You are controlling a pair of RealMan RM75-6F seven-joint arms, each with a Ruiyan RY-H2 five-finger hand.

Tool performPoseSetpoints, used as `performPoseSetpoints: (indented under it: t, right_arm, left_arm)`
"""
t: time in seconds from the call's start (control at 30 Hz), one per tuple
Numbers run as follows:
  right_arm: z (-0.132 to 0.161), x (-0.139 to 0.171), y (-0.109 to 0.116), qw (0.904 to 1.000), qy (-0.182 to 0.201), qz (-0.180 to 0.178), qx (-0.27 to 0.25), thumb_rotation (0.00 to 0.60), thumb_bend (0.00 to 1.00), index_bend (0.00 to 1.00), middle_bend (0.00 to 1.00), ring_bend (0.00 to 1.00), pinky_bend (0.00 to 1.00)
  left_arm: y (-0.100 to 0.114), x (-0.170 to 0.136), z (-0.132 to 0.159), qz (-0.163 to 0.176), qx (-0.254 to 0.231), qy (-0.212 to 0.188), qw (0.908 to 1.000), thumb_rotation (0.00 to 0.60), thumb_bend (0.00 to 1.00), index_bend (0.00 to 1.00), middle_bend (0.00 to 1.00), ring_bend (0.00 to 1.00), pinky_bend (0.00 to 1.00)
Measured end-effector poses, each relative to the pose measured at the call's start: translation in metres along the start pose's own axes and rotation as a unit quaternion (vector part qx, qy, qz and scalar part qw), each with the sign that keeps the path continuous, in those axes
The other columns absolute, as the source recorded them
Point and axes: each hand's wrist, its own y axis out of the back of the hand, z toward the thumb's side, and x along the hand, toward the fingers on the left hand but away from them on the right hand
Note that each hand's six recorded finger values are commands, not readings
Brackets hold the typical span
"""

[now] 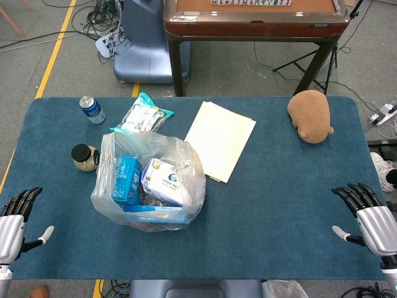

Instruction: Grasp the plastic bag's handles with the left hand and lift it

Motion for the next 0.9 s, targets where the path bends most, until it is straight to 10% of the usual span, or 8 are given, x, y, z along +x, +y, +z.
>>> performPoseSetpoints:
  t: [0.63,0.9]
  right_arm:
    - [-0.001,0.003,0.015,0.9997,-0.004,-0.023,0.007,0.600,0.15,0.21,0.21,0.12,0.12]
    - [0.005,0.001,0.020,0.9995,0.002,-0.030,0.013,0.600,0.15,0.21,0.21,0.12,0.12]
  left_arm:
    - [0.015,0.005,0.002,0.010,-0.035,-0.029,0.9989,0.599,0.23,0.09,0.09,0.08,0.08]
    - [0.034,0.021,0.011,0.015,-0.088,-0.075,0.9932,0.335,0.22,0.11,0.09,0.08,0.08]
